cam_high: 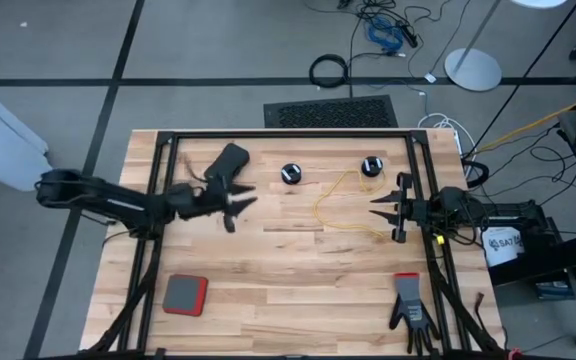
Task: Coil cords
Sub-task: Uncoil the red wire from the spool
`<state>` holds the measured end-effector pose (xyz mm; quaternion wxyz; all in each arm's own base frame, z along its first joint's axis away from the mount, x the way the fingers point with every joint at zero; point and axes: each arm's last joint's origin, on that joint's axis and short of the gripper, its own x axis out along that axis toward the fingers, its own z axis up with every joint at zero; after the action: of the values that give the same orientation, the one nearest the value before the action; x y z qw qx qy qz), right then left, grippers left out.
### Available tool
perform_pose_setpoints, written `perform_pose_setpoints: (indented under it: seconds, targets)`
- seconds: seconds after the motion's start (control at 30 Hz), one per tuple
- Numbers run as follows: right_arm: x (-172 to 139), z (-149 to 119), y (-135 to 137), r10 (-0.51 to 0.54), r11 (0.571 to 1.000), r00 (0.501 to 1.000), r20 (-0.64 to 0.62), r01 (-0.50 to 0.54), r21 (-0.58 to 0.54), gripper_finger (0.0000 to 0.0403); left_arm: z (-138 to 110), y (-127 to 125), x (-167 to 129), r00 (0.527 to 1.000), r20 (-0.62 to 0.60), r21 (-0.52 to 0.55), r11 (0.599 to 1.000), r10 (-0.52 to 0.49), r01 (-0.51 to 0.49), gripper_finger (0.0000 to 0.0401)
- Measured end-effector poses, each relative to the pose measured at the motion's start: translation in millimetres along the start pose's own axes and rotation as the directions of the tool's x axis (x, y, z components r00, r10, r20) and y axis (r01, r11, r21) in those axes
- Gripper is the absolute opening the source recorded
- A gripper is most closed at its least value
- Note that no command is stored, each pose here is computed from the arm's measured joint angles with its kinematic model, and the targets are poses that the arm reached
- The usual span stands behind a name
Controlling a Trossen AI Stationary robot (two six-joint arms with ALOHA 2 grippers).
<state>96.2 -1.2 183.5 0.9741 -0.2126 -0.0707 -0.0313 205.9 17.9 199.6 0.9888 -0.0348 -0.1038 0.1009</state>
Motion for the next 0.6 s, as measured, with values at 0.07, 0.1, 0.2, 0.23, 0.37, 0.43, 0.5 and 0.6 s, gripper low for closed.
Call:
perform_pose_setpoints:
  seconds: [0.07,0.1,0.2,0.23,0.37,0.43,0.5,0.6]
  targets:
    - [0.0,0.1,0.0,0.000,1.000,1.000,0.001,0.000,0.000,0.0098,17.2,0.5,2.1,0.979,0.205,0.022,1.000,-0.022,0.018,0.0162]
    - [0.0,0.0,0.0,0.000,1.000,1.000,0.001,0.000,0.000,0.0098,26.2,-0.1,3.2,0.956,0.291,0.044,0.998,-0.044,0.032,0.0162]
    - [0.0,0.0,0.0,0.000,1.000,1.000,0.000,0.000,0.000,0.0098,54.1,-4.8,13.1,0.895,0.430,0.133,0.989,-0.120,0.069,0.0162]
    - [0.0,-0.1,0.1,0.001,1.000,1.000,-0.001,-0.001,0.000,0.0098,63.9,-6.5,15.5,0.876,0.461,0.158,0.984,-0.144,0.079,0.0162]
    - [0.0,0.0,0.0,0.000,1.000,1.000,0.000,0.000,0.000,0.0098,100.8,-13.6,26.1,0.801,0.541,0.230,0.961,-0.257,0.152,0.0162]
    - [0.0,-0.1,0.1,0.001,1.000,1.000,-0.001,-0.001,0.000,0.0098,116.7,-16.1,31.4,0.798,0.536,0.248,0.955,-0.278,0.166,0.0162]
    - [0.0,-0.1,0.1,0.001,1.000,1.000,-0.001,-0.001,0.000,0.0098,130.5,-17.5,35.4,0.824,0.492,0.286,0.946,-0.281,0.152,0.0162]
    - [0.0,-0.1,0.1,0.001,1.000,1.000,-0.001,-0.001,0.000,0.0098,146.3,-19.1,41.5,0.898,0.345,0.352,0.925,-0.273,0.145,0.0162]
